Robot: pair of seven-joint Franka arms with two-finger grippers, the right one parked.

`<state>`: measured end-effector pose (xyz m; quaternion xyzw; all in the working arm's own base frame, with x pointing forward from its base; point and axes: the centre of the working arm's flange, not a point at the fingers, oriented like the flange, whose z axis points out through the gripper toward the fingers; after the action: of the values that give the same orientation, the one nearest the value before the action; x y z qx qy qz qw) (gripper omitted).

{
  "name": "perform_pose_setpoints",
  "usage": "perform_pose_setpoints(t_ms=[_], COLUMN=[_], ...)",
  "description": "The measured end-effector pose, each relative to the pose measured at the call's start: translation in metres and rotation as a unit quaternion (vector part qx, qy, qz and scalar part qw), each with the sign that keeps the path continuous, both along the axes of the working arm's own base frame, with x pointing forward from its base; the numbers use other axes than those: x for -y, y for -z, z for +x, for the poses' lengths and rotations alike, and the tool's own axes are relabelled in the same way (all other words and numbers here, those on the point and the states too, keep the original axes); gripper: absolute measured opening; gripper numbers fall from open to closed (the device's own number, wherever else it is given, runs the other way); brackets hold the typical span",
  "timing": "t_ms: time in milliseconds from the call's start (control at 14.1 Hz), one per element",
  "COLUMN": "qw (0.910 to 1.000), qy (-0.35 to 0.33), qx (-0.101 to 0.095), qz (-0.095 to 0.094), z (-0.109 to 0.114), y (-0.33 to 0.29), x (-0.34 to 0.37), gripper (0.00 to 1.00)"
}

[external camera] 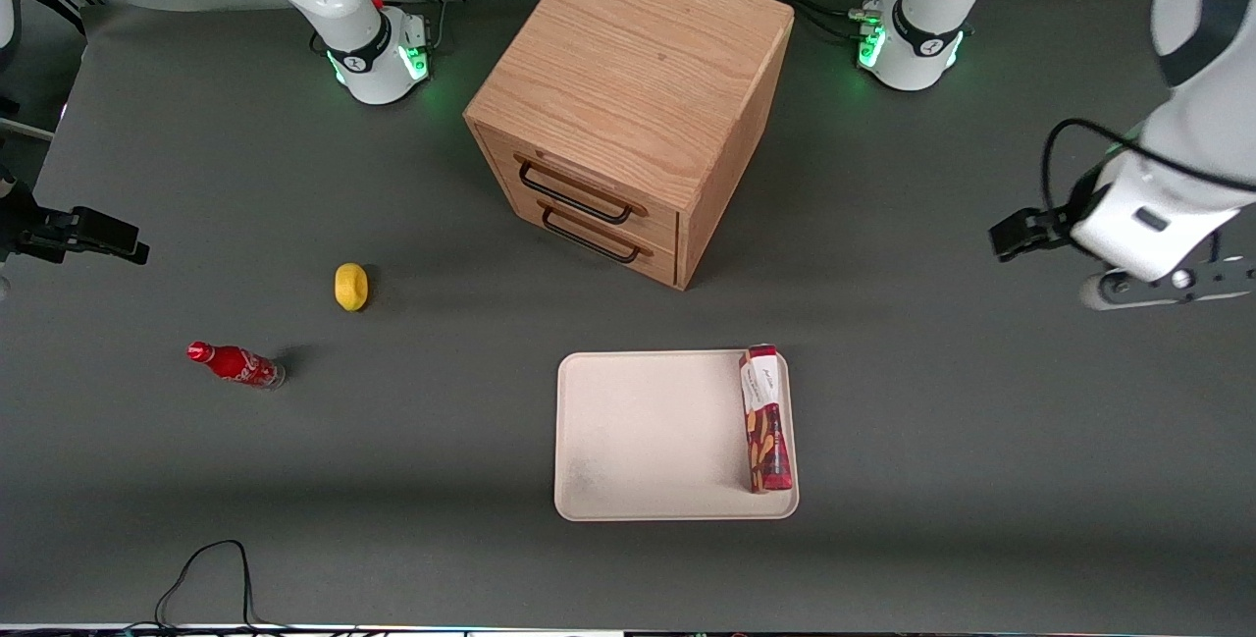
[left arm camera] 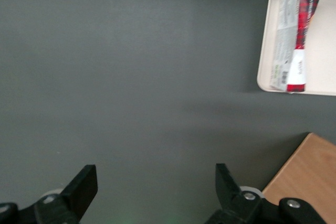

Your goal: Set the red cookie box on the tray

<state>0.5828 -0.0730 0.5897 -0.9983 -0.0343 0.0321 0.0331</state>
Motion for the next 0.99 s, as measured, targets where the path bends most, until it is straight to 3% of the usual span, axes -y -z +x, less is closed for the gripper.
perform_pose_setpoints(t_ms=[426, 639, 994], qw=[0.9997, 0.9994, 0.9988], qy=[0.017, 0.006, 0.001], qx=[0.014, 0.019, 0.029], qz=[-0.006, -0.030, -0.040], z=[-0.024, -0.025, -0.022], y=[0.008, 0.004, -0.005], x=[-0.055, -0.075, -0.076], gripper=[1.00, 1.00, 1.00])
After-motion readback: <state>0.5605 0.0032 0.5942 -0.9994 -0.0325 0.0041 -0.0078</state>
